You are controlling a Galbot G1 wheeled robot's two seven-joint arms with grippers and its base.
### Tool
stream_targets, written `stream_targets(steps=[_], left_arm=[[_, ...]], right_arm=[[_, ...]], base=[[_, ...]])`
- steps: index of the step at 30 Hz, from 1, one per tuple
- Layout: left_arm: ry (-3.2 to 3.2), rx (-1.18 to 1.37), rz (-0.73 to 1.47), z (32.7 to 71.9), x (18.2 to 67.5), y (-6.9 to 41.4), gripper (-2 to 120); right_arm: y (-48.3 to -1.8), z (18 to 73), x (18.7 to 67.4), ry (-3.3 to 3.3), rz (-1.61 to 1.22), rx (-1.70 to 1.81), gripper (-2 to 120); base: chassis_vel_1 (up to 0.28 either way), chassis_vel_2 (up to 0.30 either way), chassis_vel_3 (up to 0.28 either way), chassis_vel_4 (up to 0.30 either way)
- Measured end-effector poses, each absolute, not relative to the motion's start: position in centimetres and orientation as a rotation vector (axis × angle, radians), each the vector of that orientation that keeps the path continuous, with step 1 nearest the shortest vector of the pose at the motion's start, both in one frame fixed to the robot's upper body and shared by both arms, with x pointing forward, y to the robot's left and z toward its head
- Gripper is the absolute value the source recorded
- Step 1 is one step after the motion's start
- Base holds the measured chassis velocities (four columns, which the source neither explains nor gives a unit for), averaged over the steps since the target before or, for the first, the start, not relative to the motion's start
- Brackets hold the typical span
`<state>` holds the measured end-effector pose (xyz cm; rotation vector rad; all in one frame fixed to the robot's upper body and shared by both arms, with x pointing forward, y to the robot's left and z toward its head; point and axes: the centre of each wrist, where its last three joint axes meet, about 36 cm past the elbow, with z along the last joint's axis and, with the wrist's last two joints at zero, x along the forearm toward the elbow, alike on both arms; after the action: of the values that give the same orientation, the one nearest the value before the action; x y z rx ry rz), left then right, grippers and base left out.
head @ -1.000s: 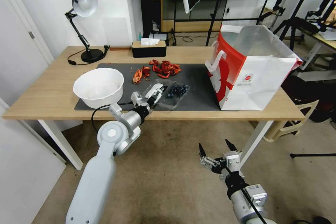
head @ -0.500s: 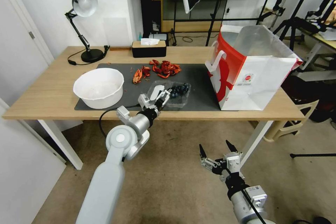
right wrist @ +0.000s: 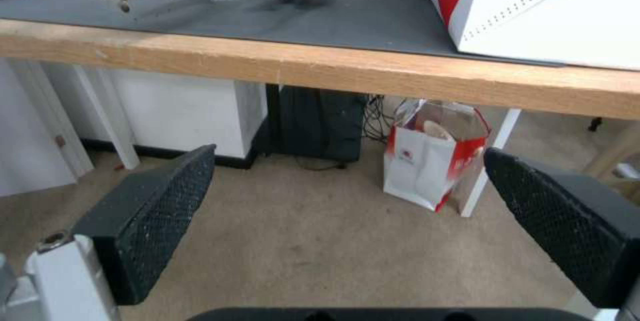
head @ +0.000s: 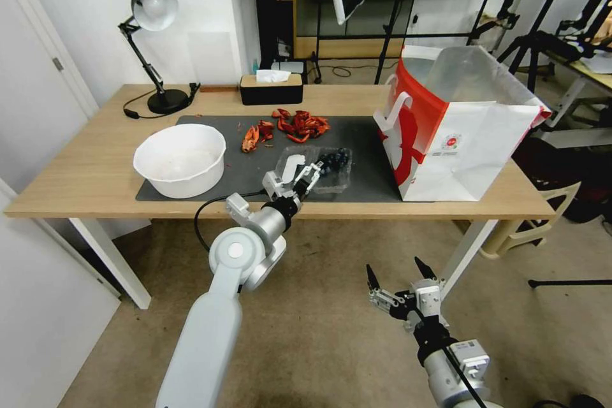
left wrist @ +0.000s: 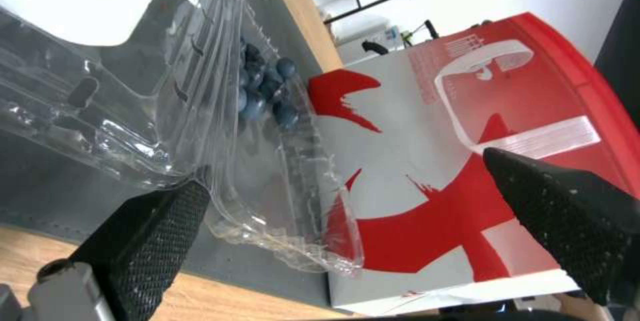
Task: Close the takeout container lid, then place the container into the takeout bag.
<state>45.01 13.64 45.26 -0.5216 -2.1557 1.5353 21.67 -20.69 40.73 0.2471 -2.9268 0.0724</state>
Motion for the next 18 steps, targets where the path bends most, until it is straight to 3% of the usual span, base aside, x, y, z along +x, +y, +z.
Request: stream_targets(steps=[18], left_arm=[[-2.166,-0.515,1.507,44.96,44.86,13.45,100]], right_arm=[[-20.48,40.69,21.31,-2.927,0.075,0.245,100]], base=[[0.000,0.000,0.000,0.000]])
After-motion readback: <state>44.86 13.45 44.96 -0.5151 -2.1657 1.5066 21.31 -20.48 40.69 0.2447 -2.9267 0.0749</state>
